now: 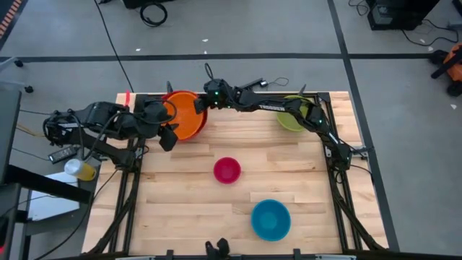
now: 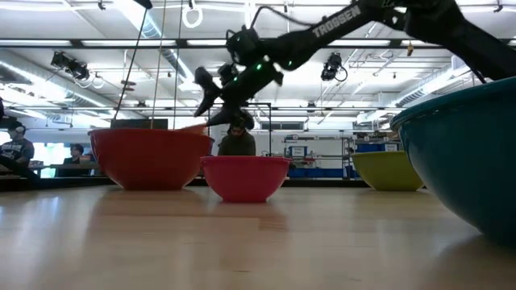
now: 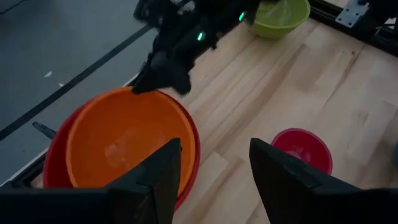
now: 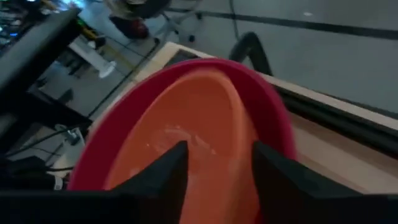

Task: Nest bowls inside each other
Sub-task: Stack orange bowl on top of the red bowl, then stack green bowl on top of the orange bowl

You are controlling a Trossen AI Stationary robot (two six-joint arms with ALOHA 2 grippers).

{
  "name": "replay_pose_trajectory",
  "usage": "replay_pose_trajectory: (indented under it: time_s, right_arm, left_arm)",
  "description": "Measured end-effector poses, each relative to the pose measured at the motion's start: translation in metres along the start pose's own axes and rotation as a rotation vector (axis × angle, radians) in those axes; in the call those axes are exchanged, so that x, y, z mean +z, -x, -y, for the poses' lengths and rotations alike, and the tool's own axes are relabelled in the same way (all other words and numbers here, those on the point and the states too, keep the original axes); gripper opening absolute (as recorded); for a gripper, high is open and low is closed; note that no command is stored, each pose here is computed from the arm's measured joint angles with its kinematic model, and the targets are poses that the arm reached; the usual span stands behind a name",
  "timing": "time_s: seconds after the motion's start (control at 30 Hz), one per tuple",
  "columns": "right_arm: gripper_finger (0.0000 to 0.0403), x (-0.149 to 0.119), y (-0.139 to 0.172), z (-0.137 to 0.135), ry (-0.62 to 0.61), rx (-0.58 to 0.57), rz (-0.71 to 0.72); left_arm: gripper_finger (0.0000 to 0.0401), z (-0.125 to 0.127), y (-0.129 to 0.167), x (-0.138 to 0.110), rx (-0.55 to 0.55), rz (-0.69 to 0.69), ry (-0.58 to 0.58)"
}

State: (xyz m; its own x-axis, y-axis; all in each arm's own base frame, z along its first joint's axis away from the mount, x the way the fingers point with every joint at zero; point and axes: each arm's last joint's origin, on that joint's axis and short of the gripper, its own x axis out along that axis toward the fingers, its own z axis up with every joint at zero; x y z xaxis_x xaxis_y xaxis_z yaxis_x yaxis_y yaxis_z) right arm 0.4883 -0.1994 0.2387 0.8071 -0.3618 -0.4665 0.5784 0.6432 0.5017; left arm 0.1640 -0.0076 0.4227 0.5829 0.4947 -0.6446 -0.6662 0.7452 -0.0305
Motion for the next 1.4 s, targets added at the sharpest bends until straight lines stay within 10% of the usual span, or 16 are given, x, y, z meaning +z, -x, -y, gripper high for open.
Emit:
replay_pose_trajectory:
  time_s: [0.3, 0.77, 1.2, 1.4]
  right_arm:
    - [0.0202, 0.039, 0.106, 0.014, 0.29, -0.33, -0.275]
    - [0.0201, -0.037, 0.172, 0.11, 0.248, -0.748, -0.73]
    - [0.0194, -0.089, 0.17, 0.136, 0.114, -0.742, -0.721]
    - [0.0065, -0.09, 0.166, 0.125, 0.124, -0.707, -0.687]
  left_arm:
    - [0.0192, -0.003, -0.002, -0.006, 0.04, -0.034, 0.057]
    - [0.0192, 0.018, -0.064, -0.056, 0.117, -0.094, 0.092]
    - [0.0192, 0.025, -0.087, -0.059, 0.04, -0.054, 0.099]
    - [0.0192, 0.027, -0.083, -0.055, -0.04, -0.104, 0.154]
